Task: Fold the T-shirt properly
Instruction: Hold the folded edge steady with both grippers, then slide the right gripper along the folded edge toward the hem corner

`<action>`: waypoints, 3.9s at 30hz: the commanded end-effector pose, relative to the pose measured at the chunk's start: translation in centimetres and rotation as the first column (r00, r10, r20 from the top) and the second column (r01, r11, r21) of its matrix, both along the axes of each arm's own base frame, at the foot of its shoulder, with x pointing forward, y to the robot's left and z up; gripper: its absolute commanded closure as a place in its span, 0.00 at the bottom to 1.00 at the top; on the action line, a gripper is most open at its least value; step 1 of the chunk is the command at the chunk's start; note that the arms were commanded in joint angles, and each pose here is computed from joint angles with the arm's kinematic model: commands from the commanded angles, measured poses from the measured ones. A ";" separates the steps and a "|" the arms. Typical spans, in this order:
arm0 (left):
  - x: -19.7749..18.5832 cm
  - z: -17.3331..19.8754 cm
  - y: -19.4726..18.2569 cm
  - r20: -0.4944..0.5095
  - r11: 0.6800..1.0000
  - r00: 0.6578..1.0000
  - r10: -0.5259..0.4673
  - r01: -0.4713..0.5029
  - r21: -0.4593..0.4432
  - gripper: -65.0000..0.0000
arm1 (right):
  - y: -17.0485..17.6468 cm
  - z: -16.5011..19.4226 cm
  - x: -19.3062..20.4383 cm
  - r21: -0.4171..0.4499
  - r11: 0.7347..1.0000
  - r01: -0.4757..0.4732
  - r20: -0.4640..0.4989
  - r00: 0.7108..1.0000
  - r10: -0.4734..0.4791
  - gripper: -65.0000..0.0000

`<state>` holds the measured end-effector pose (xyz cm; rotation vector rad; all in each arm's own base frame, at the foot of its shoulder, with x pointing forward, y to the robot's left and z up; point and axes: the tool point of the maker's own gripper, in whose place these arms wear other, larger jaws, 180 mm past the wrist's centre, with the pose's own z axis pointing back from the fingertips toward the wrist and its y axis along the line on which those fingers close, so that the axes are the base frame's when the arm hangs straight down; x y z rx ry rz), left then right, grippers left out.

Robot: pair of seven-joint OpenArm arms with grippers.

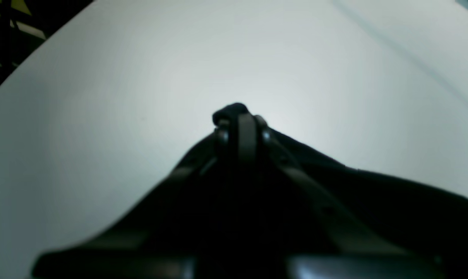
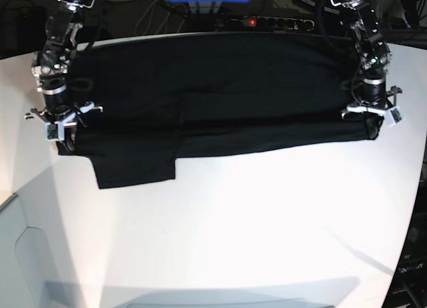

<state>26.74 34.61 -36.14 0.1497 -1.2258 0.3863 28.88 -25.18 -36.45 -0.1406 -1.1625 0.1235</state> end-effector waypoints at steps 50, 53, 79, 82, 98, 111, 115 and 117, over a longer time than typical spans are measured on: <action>1.4 1.6 1.5 -0.047 0.998 0.998 -0.038 0.041 0.054 0.60 | 0.7 5.5 0.0 -0.032 0.999 0.006 0.149 0.989 -0.002 0.49; 1.5 1.6 1.6 -0.045 0.998 0.998 -0.036 0.038 0.053 0.60 | 0.7 5.5 0.0 -0.032 0.999 0.006 0.149 0.989 -0.002 0.49; 1.4 -0.2 2.0 -0.169 0.999 0.985 -0.040 0.042 0.009 0.71 | 0.8 5.8 0.4 -0.031 0.999 0.006 0.160 0.987 -0.001 0.48; 1.5 -0.1 2.0 -0.168 0.999 0.985 -0.041 0.043 0.010 0.71 | 0.8 5.8 0.4 -0.031 0.999 0.006 0.160 0.987 -0.001 0.48; 1.2 -0.3 1.9 -0.179 0.999 0.983 -0.042 0.044 0.007 1.00 | 0.5 7.1 1.5 -0.036 0.999 0.014 0.199 0.980 -0.007 0.48; 0.8 3.4 1.3 -0.112 0.995 0.992 -0.062 0.070 0.075 1.00 | 0.9 10.2 9.1 -0.040 0.999 0.015 0.123 0.992 -0.010 0.41; 0.7 3.2 1.3 -0.111 0.996 0.992 -0.055 0.063 0.069 1.00 | 0.6 7.9 11.4 -0.042 0.999 -0.002 -0.015 1.000 0.001 0.40; 0.6 3.1 1.4 -0.115 0.996 0.992 -0.053 0.061 0.068 1.00 | 0.5 6.4 12.8 -0.048 0.999 -0.026 -0.086 0.996 0.021 0.40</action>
